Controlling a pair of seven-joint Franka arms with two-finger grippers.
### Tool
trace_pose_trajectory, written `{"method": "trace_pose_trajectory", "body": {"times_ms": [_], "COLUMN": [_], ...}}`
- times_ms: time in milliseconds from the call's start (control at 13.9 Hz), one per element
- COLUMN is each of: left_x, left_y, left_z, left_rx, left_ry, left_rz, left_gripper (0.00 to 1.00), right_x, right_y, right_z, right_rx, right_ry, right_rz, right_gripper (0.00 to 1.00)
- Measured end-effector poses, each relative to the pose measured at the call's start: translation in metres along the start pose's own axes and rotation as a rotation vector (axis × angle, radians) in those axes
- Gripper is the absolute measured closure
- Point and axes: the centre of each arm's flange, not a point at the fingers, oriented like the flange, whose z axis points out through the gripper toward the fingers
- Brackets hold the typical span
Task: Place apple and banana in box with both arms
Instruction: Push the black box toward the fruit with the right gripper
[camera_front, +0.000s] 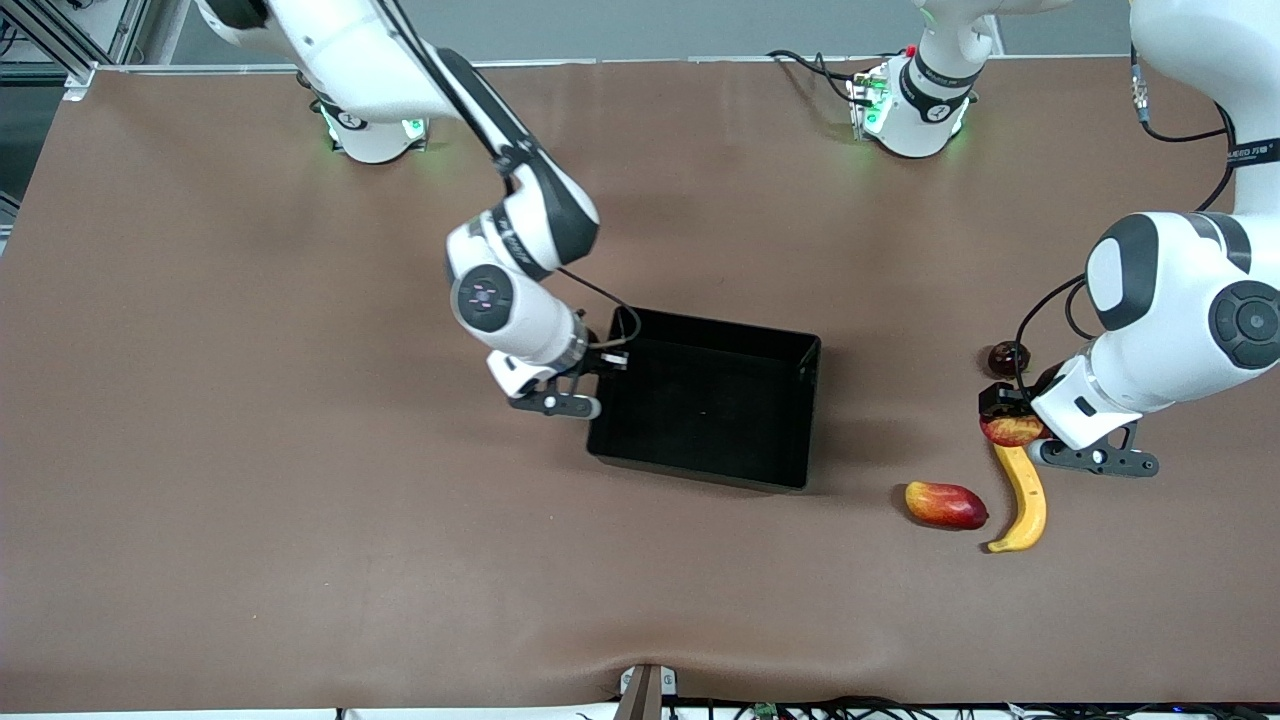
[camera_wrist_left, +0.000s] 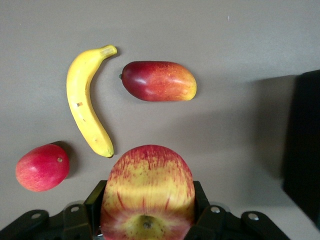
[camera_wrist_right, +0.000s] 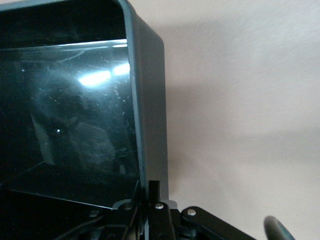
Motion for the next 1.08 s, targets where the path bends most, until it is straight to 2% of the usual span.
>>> {"method": "trace_pose_trajectory", "body": {"times_ms": [216, 288, 504, 576, 648, 864, 936, 1080], "left_x": [0.001, 0.002, 0.003, 0.003, 0.003, -0.002, -0.004, -0.007], "left_y": [0.010, 0.013, 0.033, 0.046, 0.063, 0.123, 0.142, 0.185], "left_z": [-0.005, -0.005, -0.005, -0.005, -0.006, -0.005, -0.003, 0.003], "left_rx": [-0.006, -0.007, -0.019, -0.027, -0.036, -0.059, -0.063, -0.064], "left_ry": [-0.002, -0.003, -0.004, -0.004, -0.007, -0.022, -0.027, -0.038], "left_rz": [0.015, 0.017, -0.015, -0.030, -0.048, -0.093, -0.101, -0.120], "left_gripper": [0.30, 0.30, 0.30, 0.30, 0.30, 0.30, 0.30, 0.30], "right_x": [0.003, 0.005, 0.016, 0.023, 0.032, 0.064, 0.073, 0.093], "right_y": [-0.014, -0.015, -0.021, -0.022, -0.019, 0.001, 0.011, 0.041], "right_z": [0.010, 0.010, -0.007, -0.021, -0.041, -0.104, -0.122, -0.161], "right_rx": [0.005, 0.006, 0.004, -0.008, -0.031, -0.123, -0.142, -0.167], "right_ry": [0.003, 0.006, 0.034, 0.018, -0.006, -0.021, -0.028, -0.048], "right_rz": [-0.015, -0.017, -0.040, -0.038, -0.039, -0.040, -0.027, 0.021], "right_gripper": [0.94, 0.89, 0.60, 0.48, 0.39, 0.07, 0.00, 0.00]}}
